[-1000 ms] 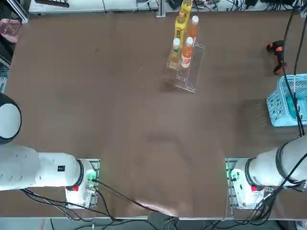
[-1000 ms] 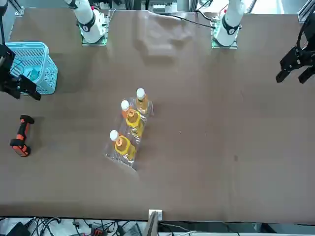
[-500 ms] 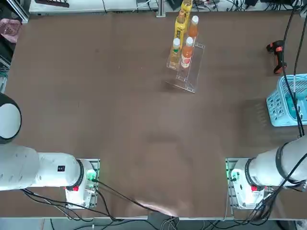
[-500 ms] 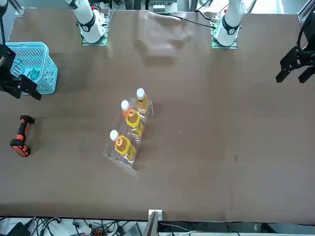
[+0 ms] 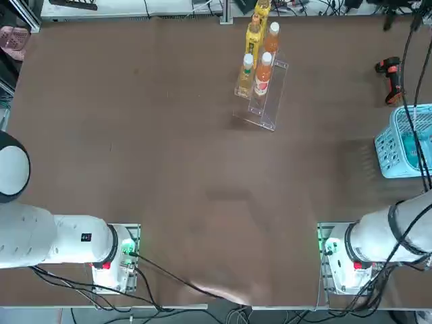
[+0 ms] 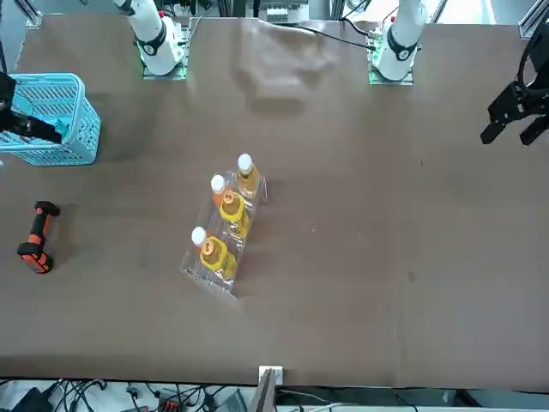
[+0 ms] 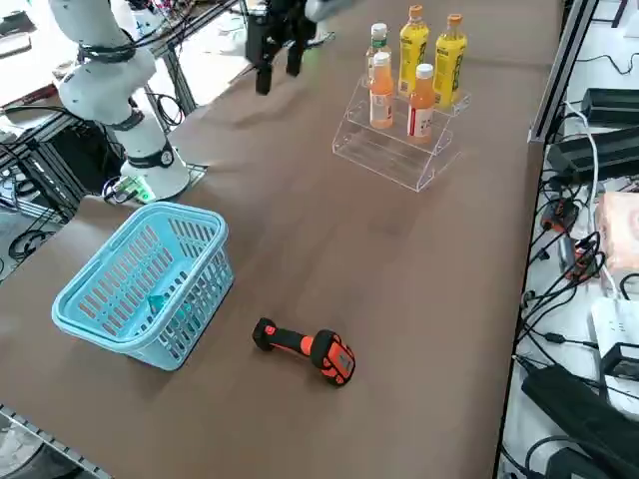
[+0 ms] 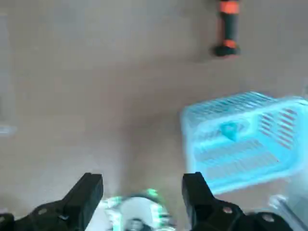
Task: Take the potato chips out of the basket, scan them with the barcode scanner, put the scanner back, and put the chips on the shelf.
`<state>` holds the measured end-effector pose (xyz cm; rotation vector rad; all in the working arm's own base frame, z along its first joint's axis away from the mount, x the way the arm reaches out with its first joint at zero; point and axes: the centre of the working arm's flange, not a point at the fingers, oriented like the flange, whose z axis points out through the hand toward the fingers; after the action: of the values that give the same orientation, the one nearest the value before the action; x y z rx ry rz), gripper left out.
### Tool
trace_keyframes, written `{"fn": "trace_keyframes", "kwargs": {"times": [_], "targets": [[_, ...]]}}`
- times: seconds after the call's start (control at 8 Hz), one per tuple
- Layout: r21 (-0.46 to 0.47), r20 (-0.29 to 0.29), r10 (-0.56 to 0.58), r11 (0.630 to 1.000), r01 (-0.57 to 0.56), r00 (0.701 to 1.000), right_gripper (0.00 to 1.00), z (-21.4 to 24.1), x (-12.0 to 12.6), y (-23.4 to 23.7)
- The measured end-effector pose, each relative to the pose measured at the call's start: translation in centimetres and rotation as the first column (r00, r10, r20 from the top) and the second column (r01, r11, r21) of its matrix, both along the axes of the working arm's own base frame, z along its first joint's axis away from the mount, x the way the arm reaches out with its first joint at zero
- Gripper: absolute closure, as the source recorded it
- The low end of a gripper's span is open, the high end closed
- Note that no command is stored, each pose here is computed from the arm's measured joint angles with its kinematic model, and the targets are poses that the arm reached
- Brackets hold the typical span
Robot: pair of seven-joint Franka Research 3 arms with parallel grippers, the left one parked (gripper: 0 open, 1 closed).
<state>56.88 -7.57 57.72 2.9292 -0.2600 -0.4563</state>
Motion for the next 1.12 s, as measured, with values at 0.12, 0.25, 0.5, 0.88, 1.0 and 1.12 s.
{"fn": "trace_keyframes", "kwargs": {"times": [0.12, 0.25, 0.5, 0.88, 1.0, 1.12], "targets": [[-0.051, -0.047, 0.013, 0.999, -0.016, 0.999, 0.00, -2.0, -0.5, -2.0], [-0.065, -0.046, 0.031, 0.997, -0.034, 0.998, 0.00, -3.9, -0.9, -3.6], [-0.049, 0.045, 0.092, 0.995, -0.090, 0.995, 0.00, -7.5, -4.2, -8.7], [-0.029, 0.166, 0.151, 0.989, -0.148, 0.975, 0.00, -15.6, -12.7, -15.6], [-0.018, 0.180, 0.176, 0.984, -0.175, 0.968, 0.00, -18.1, -14.8, -17.6], [-0.002, 0.181, 0.205, 0.978, -0.208, 0.962, 0.00, -20.2, -16.6, -19.5]]}}
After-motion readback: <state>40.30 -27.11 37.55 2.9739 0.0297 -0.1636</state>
